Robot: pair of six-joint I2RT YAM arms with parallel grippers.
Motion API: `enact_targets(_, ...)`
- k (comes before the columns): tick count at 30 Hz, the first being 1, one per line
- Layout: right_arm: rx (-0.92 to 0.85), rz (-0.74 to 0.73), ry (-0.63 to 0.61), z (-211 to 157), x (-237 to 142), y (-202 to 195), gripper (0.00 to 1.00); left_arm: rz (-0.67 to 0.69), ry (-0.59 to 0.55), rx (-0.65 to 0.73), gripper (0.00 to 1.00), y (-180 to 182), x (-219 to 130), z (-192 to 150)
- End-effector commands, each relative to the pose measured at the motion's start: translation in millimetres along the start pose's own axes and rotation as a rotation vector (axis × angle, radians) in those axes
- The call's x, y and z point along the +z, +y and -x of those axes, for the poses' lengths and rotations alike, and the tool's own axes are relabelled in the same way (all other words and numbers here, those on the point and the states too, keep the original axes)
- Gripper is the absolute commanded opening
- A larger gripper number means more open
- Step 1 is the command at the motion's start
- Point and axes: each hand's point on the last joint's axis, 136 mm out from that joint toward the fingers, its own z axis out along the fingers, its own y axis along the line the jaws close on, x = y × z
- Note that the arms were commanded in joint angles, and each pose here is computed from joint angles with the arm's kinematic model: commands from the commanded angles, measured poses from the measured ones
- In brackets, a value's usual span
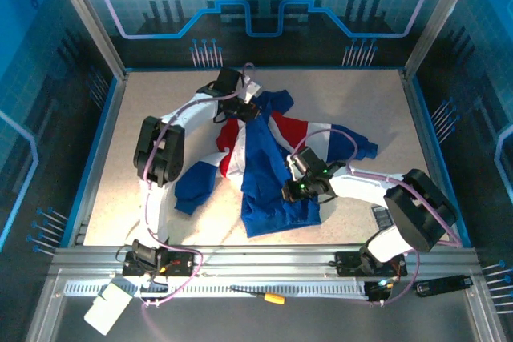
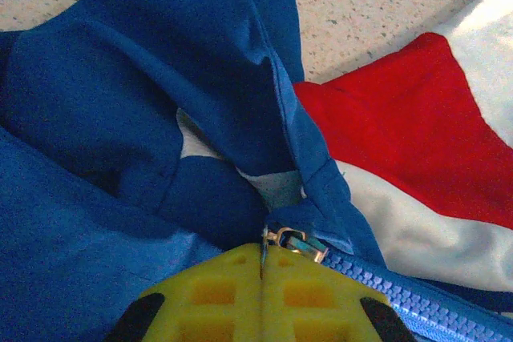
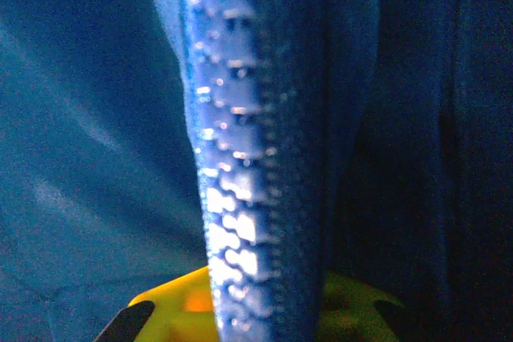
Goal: Zip up the jacket
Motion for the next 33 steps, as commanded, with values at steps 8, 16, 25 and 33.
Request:
enact_targets(8, -0.044, 0.008, -0.083, 43.9, -55.1, 20.0, 0.51, 0.079, -0.155, 0.002, 0.36, 25.8, -47.9, 54.2)
enact_targets(16, 0.003, -0.014, -0.246, 75.2, -123.2, -12.2, 0.54, 0.088, -0.279, -0.005, 0.41, 8.3, -118.6, 67.3)
enact_targets(25, 0.025, -0.093, -0.347, 93.7, -154.4, -56.6, 0.54, 0.209, -0.314, -0.105, 0.45, 1.7, -187.4, 7.2)
enact_targets(33, 0.021, -0.216, -0.48, 107.2, -180.1, -93.8, 0.68, 0.439, -0.424, -0.286, 0.68, 31.1, -262.5, -74.4)
